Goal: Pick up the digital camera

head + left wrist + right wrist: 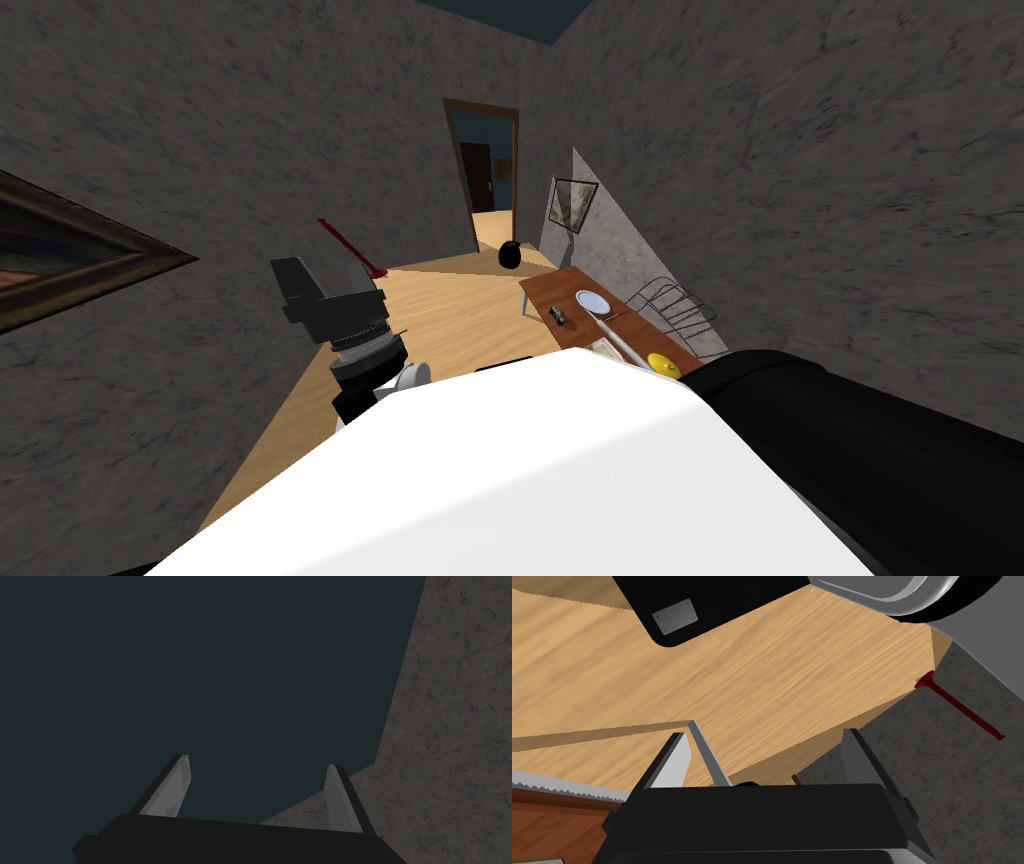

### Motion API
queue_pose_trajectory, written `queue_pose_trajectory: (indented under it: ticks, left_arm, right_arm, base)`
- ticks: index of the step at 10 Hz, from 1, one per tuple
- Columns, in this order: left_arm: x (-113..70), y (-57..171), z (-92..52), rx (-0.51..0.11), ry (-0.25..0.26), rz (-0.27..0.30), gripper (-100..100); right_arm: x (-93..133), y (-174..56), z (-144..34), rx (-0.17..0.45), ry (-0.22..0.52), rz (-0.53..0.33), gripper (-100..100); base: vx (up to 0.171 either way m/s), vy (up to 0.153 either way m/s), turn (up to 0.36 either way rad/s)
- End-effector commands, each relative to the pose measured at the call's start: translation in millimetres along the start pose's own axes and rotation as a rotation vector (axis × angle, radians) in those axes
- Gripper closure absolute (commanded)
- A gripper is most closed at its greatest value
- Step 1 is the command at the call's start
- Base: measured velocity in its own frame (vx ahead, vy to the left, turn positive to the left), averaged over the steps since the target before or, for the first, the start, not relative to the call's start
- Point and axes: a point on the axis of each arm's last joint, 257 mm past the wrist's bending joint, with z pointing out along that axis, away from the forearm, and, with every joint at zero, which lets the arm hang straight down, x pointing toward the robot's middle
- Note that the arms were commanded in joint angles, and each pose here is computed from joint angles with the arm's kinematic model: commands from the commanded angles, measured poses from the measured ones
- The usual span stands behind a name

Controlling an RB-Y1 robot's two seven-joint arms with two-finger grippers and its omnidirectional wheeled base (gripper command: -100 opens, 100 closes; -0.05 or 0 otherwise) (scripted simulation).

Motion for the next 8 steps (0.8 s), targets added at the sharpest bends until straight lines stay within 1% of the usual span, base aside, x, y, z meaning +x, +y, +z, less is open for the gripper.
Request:
queue_pose_trajectory:
  ticks: [1, 2, 3, 4, 5, 6, 7, 8]
  left_arm:
    - [0.0, 0, 0.0, 0.000, 0.000, 0.000, 0]
    - [0.0, 0, 0.0, 0.000, 0.000, 0.000, 0]
    - [0.1, 0, 0.0, 0.000, 0.000, 0.000, 0]
    - [0.0, 0, 0.0, 0.000, 0.000, 0.000, 0]
    - [0.0, 0, 0.0, 0.000, 0.000, 0.000, 0]
    - [0.0, 0, 0.0, 0.000, 0.000, 0.000, 0]
    - [0.0, 0, 0.0, 0.000, 0.000, 0.000, 0]
    - [0.0, 0, 0.0, 0.000, 0.000, 0.000, 0]
  right_arm:
    - [6, -9, -1.1, 0.014, 0.014, 0.000, -100]
    - [21, -27, -10.8, 0.042, 0.064, -0.029, -100]
    - [27, -35, -14.3, 0.059, 0.076, -0.024, -100]
    - [40, -54, -25.9, 0.090, 0.123, -0.051, -100]
    - [44, -60, -28.9, 0.102, 0.131, -0.047, -100]
    - [52, -75, -38.9, 0.125, 0.168, -0.074, -100]
    - [58, -84, -44.1, 0.144, 0.181, -0.069, -100]
    - [63, -99, -54.2, 0.167, 0.213, -0.093, -100]
  base:
    - [0.009, -0.001, -0.019]
    - [0.022, 0.016, 0.330]
    - [0.029, 0.005, 0.189]
    - [0.035, 0.008, 0.246]
    - [0.031, 0.002, 0.175]
    - [0.049, 0.011, 0.344]
    - [0.044, 0.001, 0.165]
    - [0.047, -0.001, 0.321]
